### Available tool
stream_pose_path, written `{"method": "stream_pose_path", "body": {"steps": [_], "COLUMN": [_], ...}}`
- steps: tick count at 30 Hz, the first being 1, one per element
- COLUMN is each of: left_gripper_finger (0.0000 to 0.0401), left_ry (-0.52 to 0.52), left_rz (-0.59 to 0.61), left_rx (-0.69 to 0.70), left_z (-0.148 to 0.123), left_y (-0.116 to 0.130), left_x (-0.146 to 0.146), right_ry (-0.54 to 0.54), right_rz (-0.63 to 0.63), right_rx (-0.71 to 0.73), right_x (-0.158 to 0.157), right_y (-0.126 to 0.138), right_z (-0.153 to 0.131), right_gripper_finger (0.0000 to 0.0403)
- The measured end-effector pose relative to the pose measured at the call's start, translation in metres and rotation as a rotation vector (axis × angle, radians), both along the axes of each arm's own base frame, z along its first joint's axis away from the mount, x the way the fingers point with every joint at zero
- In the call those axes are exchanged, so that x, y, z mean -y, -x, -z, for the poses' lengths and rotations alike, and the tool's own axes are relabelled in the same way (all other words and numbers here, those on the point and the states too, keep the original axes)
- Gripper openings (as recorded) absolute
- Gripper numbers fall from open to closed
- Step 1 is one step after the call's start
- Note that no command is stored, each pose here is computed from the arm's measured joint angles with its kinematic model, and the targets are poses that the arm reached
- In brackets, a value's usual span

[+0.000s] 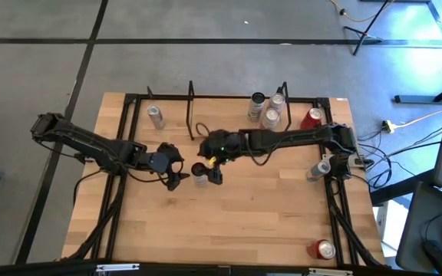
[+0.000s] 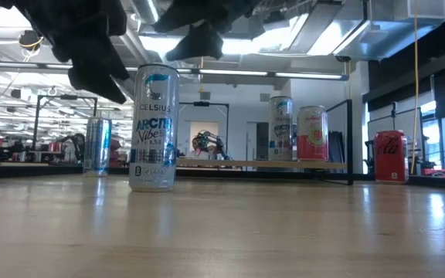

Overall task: Place canned beverage on shelf
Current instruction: Align the white and blue soda can with the other white and blue soda can on the shelf

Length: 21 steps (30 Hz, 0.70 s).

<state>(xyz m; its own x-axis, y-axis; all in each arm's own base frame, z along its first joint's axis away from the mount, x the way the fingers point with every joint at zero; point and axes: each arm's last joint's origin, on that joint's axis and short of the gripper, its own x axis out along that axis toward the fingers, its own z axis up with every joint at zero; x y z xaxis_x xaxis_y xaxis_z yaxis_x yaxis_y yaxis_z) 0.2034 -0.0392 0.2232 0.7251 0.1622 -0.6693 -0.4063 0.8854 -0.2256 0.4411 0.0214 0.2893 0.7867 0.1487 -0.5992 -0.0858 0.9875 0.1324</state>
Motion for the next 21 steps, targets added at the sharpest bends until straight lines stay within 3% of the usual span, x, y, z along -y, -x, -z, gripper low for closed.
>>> {"method": "stream_pose_path", "body": {"steps": [15,21], "left_gripper_finger": [0.0329,0.0329], "left_ry": [-0.046,-0.047], "left_rz": [-0.043,-0.064], "left_rx": [0.006,0.017], "left_z": [0.013,0.012], "left_y": [-0.007,-0.008], "left_x": [-0.004,-0.008], "right_ry": [-0.006,0.027], "right_rz": [0.015,0.034], "right_rx": [-0.024,-0.105], "right_x": [-0.006,-0.008], "right_y": [-0.022,-0.021], "right_z": [0.039,0.055], "right_gripper_finger": [0.0321,0.0321]}}
